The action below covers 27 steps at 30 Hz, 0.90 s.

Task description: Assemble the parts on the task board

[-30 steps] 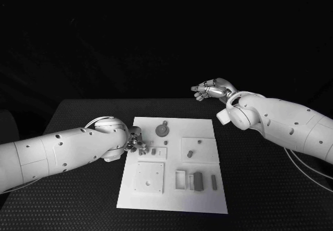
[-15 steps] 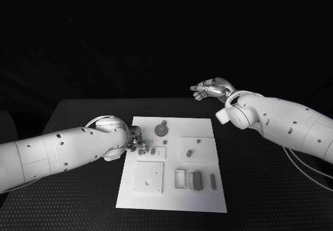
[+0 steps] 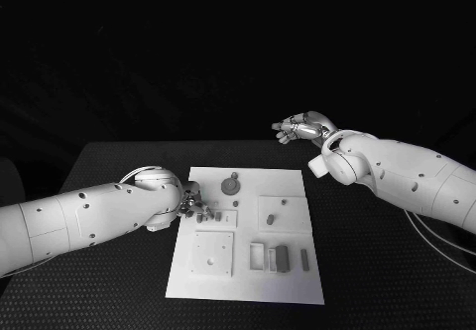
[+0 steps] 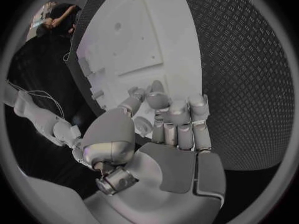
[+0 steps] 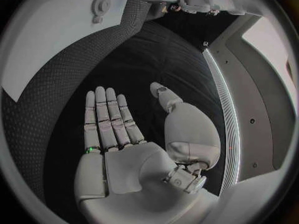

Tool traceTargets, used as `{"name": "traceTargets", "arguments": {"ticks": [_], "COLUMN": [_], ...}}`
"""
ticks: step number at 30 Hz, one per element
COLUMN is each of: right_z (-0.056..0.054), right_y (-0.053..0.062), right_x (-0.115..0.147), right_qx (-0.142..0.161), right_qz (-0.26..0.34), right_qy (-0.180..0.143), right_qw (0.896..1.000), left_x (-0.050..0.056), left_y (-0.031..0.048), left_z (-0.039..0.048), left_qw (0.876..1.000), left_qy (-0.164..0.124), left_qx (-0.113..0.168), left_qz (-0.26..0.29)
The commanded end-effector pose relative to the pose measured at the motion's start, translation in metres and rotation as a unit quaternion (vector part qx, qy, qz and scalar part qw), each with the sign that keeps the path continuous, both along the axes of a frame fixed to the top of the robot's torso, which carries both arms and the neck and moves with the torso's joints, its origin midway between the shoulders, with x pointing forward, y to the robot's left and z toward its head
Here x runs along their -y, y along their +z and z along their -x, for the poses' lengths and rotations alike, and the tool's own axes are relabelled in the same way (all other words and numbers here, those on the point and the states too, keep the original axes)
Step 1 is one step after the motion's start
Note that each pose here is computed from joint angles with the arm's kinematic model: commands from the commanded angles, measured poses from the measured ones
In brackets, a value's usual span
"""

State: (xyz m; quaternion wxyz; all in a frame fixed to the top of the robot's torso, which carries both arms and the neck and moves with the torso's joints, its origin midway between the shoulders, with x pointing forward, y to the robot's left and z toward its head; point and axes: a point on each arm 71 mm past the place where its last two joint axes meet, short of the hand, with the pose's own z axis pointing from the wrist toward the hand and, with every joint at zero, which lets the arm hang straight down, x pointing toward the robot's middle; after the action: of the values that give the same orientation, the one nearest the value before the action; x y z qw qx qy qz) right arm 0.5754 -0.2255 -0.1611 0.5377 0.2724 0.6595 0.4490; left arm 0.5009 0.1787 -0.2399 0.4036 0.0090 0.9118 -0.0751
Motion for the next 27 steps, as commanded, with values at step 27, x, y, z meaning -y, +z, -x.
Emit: {"name": "traceTargets", "arguments": {"ticks": [27], "right_z": [0.001], "right_y": [-0.002], "right_x": [0.000], "right_qx": [-0.001], "right_qz": [0.000], "right_qy": [0.007], "right_qw": [1.000], "left_x": [-0.021], "left_y": [0.0041], "left_z": [-0.0051], "left_qw": [0.996], "left_qy": [0.073], "left_qx": [0.014], "left_qz": [0.055]}}
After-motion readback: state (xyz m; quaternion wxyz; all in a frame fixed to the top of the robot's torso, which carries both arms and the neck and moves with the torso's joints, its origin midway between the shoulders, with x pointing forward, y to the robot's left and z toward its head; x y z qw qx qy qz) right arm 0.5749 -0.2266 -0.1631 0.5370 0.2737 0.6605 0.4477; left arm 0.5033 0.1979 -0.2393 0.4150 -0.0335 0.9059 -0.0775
